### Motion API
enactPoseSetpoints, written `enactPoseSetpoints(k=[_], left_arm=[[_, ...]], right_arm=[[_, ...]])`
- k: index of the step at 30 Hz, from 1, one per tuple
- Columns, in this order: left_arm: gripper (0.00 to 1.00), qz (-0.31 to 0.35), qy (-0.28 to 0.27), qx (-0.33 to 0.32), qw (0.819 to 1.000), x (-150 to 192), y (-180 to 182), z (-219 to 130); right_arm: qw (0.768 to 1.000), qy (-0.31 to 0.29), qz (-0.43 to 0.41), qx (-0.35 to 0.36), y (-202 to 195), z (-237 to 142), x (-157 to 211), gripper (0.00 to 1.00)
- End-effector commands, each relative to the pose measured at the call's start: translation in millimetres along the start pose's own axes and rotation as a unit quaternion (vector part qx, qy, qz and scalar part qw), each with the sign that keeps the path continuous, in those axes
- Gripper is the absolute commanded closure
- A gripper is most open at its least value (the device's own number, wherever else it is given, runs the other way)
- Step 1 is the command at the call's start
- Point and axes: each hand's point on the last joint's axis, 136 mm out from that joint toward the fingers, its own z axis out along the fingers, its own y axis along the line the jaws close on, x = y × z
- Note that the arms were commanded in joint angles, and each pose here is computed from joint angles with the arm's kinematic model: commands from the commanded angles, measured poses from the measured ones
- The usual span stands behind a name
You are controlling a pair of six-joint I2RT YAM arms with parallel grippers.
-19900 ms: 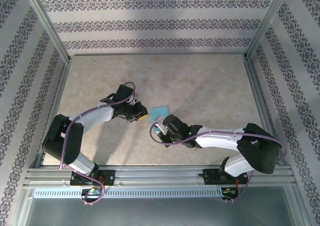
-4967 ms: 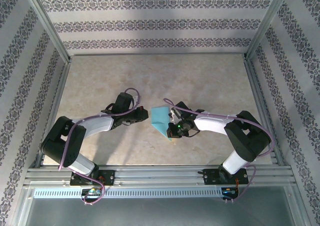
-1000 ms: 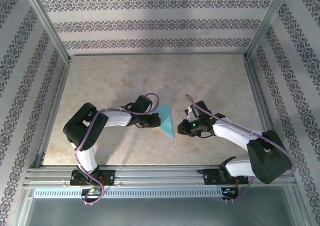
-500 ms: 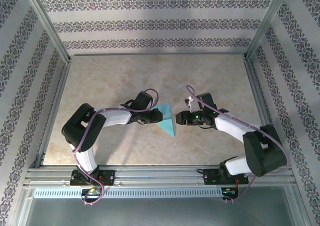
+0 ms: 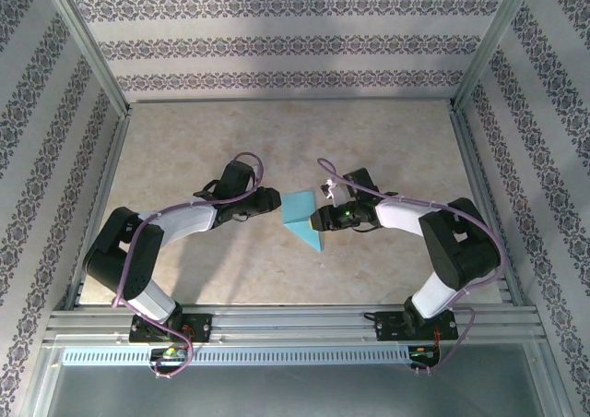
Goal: Fold a paper plane with a square sheet of paper (fold left side to right side)
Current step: Third fold the triangle at the center of the table, then fourth fold the wing at the center of the table.
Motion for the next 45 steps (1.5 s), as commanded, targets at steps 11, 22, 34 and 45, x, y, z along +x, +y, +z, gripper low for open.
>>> enactPoseSetpoints(k=[11, 22, 34, 45], left_arm=[[0.61, 0.000, -0.018, -0.006, 1.000, -11, 0, -9], [0.61, -0.004, -0.016, -0.008, 1.000, -8, 4, -9], [0.55, -0.038, -0.022, 0.028, 0.999, -13, -1, -8], [0.55, -0.056, -0.001, 0.087, 0.995, -16, -18, 9]], right_arm=[[1.000, -0.004, -0.019, -0.006, 0, 7, -7, 0.59], [1.000, -0.006, -0.021, -0.013, 3, 9, -11, 0.65], [0.999, -0.039, -0.022, -0.030, 14, -18, -21, 1.00], [0.996, -0.069, -0.018, -0.047, 22, -35, -28, 1.00]])
